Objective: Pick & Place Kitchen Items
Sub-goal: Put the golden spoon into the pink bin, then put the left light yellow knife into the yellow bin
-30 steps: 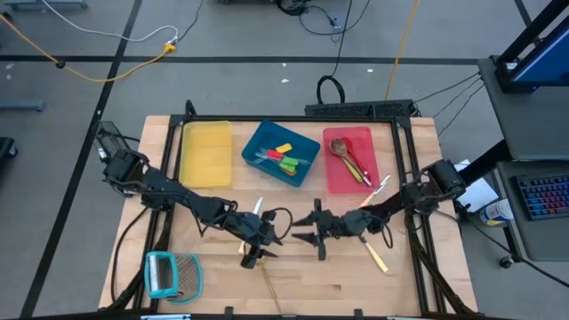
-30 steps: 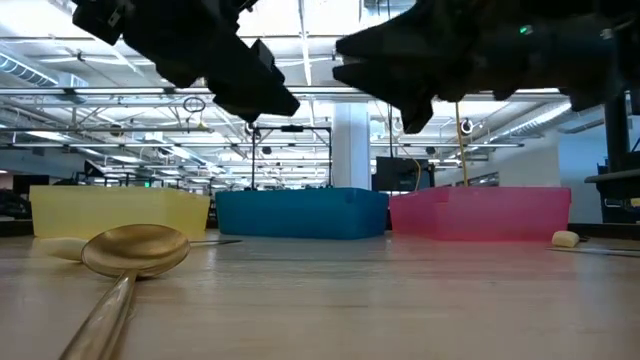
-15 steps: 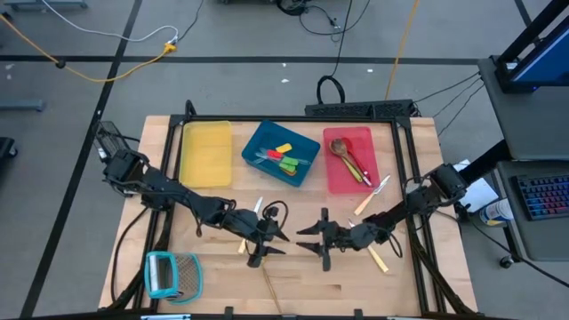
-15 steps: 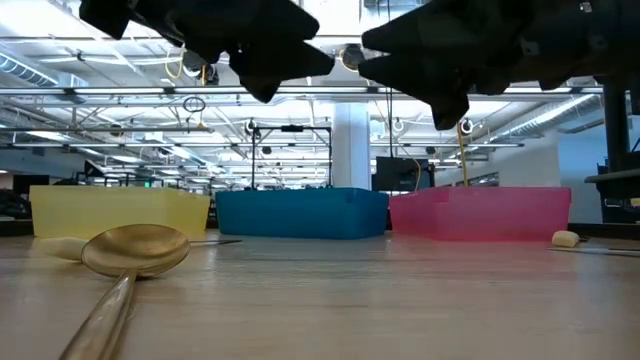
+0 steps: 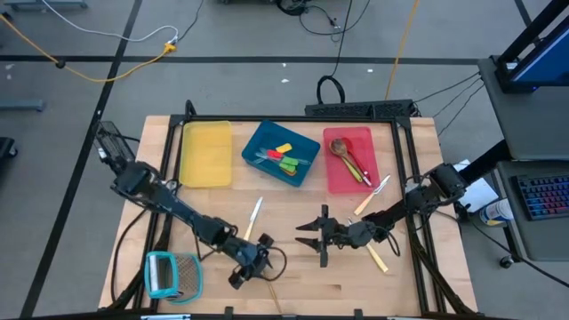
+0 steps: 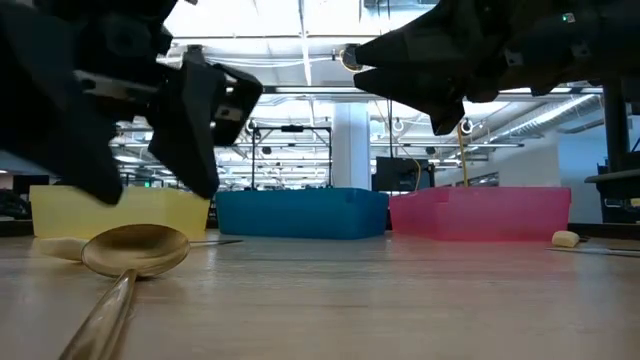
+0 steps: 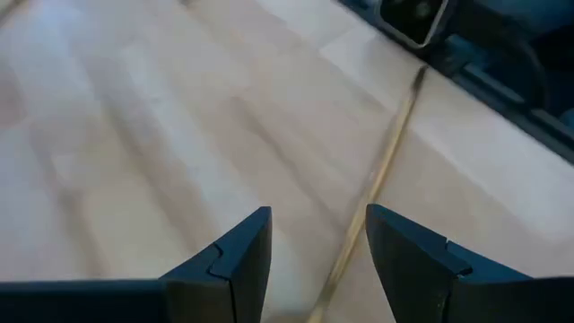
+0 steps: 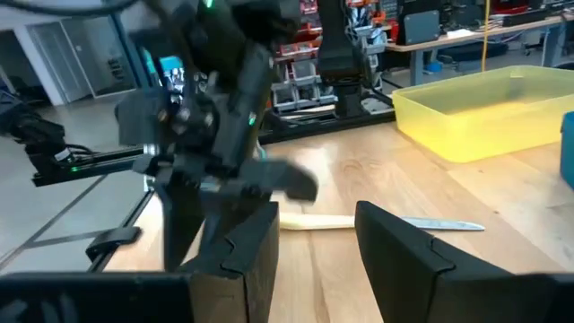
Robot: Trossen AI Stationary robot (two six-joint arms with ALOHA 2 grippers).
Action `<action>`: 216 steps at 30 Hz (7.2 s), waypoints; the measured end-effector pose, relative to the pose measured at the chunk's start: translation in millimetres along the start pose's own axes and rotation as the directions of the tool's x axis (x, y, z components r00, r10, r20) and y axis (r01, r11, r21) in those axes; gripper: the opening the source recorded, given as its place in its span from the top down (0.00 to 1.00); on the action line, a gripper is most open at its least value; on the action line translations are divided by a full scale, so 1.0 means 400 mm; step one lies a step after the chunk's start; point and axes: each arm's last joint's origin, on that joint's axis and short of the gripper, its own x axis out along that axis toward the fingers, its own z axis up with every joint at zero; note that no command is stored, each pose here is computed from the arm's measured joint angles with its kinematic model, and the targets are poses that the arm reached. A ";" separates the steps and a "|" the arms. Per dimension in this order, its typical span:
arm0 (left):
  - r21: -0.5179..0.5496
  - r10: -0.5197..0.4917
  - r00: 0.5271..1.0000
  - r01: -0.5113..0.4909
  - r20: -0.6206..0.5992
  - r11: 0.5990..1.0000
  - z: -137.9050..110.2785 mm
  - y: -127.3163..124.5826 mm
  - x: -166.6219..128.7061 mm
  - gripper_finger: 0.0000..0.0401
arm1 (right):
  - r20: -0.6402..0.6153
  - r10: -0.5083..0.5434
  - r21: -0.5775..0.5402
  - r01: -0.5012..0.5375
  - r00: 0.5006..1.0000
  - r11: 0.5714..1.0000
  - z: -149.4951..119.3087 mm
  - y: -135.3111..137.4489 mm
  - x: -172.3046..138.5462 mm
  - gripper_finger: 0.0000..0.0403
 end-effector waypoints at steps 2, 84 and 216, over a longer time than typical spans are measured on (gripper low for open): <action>-0.015 -0.027 1.000 0.027 -0.011 1.000 -0.015 -0.004 0.021 0.54 | 0.000 -0.003 -0.001 0.003 1.000 1.000 0.000 -0.002 0.001 0.65; 0.143 0.498 0.864 -0.486 -0.069 0.862 -0.047 0.316 -0.097 0.95 | -0.291 -0.234 -0.271 0.155 0.928 0.950 -0.044 -0.190 0.053 0.70; -0.362 0.605 0.779 -0.618 -0.163 0.698 0.028 0.099 -0.129 0.60 | -0.348 -0.685 -0.037 0.721 0.639 0.692 0.111 -0.456 -0.190 0.64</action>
